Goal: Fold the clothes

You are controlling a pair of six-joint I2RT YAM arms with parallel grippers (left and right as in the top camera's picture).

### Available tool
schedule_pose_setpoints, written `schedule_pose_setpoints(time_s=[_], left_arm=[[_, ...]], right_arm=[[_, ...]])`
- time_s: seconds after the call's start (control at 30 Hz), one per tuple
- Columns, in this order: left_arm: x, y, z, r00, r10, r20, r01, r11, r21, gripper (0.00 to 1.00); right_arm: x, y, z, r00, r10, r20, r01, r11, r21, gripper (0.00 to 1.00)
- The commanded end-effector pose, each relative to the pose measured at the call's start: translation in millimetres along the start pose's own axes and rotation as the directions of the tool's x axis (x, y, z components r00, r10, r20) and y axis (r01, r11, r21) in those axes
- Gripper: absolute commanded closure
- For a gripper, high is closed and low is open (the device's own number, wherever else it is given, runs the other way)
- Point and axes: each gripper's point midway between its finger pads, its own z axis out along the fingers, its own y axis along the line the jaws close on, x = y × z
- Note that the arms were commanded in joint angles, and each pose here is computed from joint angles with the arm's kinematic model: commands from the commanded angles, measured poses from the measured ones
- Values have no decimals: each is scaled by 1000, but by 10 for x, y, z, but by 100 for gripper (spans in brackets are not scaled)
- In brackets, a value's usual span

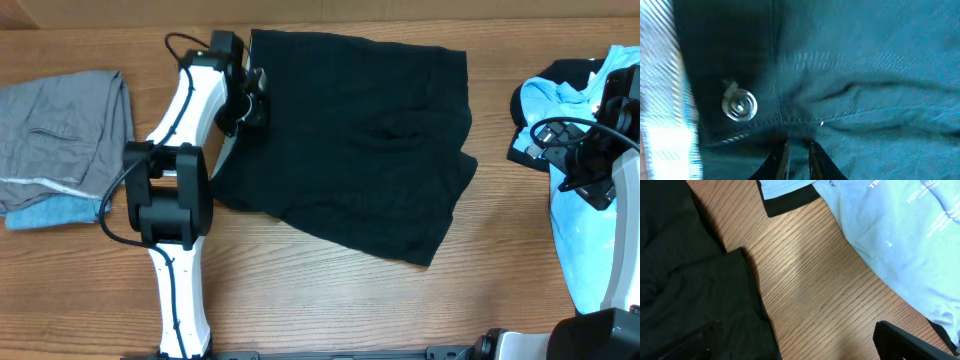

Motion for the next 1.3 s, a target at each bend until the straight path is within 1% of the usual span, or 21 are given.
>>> schedule_pose_setpoints(time_s=[0.0,0.03,0.13,0.2,0.3,0.33,0.37,0.4,0.53,0.57,0.6,0.67,0.7,0.77,0.8,0.9,1.03,1.17,1.2,1.23,1.27], left_arm=[[143,-6,124,999,14,-33,-13,1000,27,86],[159,-16,121,999,11,-40,-10,999,33,87],[96,-258,-82,999,11,-31,-7,990,143,96],[-44,-464,-450,1000,26,16,-28,979,202,95],[-193,-640,-1012,993,51,107,-72,975,208,83],[-255,-699,-1364,983,60,174,-92,978,186,76],[-272,-728,-1571,975,68,213,-106,979,173,50],[-277,-750,-1835,961,80,265,-122,982,145,0],[-251,-735,-2288,924,105,367,-134,989,57,0],[-241,-755,-2324,921,108,374,-139,989,57,0],[-240,-759,-2325,921,109,374,-140,989,57,0],[-241,-750,-2296,924,107,367,-137,989,57,0],[-243,-742,-2293,924,106,367,-136,989,55,0],[-247,-731,-2286,925,105,365,-133,990,53,0],[-247,-731,-2286,925,105,365,-133,990,53,0],[-247,-732,-2285,925,105,365,-134,990,53,0],[-247,-732,-2285,925,105,365,-133,990,53,0],[-247,-731,-2286,925,105,365,-133,990,53,0],[-247,-731,-2286,925,105,365,-133,990,53,0],[-247,-731,-2286,925,105,365,-133,990,53,0],[-247,-732,-2285,925,105,365,-134,990,53,0]], right_arm=[[-56,-14,-21,1000,3,18,-3,1000,4,0],[-56,-14,-21,1000,3,18,-3,1000,4,0],[-56,-14,-21,1000,3,18,-3,1000,4,0],[-56,-14,-21,1000,3,18,-3,1000,4,0],[-56,-14,-21,1000,3,18,-3,1000,4,0],[-56,-14,-21,1000,3,18,-3,1000,4,0],[-56,-14,-21,1000,3,18,-3,1000,4,0],[-56,-14,-21,1000,3,18,-3,1000,4,0],[-69,18,-22,1000,15,22,-15,1000,-13,0],[-105,128,-27,999,20,29,-18,997,-71,0],[-49,305,-48,999,34,-12,-36,985,-171,0],[157,567,-129,992,13,-125,-53,944,-326,0],[281,604,-161,983,6,-184,-72,933,-352,0],[539,600,-152,961,-43,-273,-57,936,-349,59],[660,532,-103,949,-46,-311,-53,952,-302,80],[1046,401,55,897,-50,-440,-51,975,-215,96],[1536,451,422,824,-115,-554,-28,970,-243,96],[1953,554,800,781,-178,-599,-33,946,-323,96],[2005,579,852,778,-189,-599,-36,938,-343,89],[2034,596,906,781,-201,-592,-32,933,-359,71],[2041,608,935,785,-210,-583,-22,931,-366,60]])
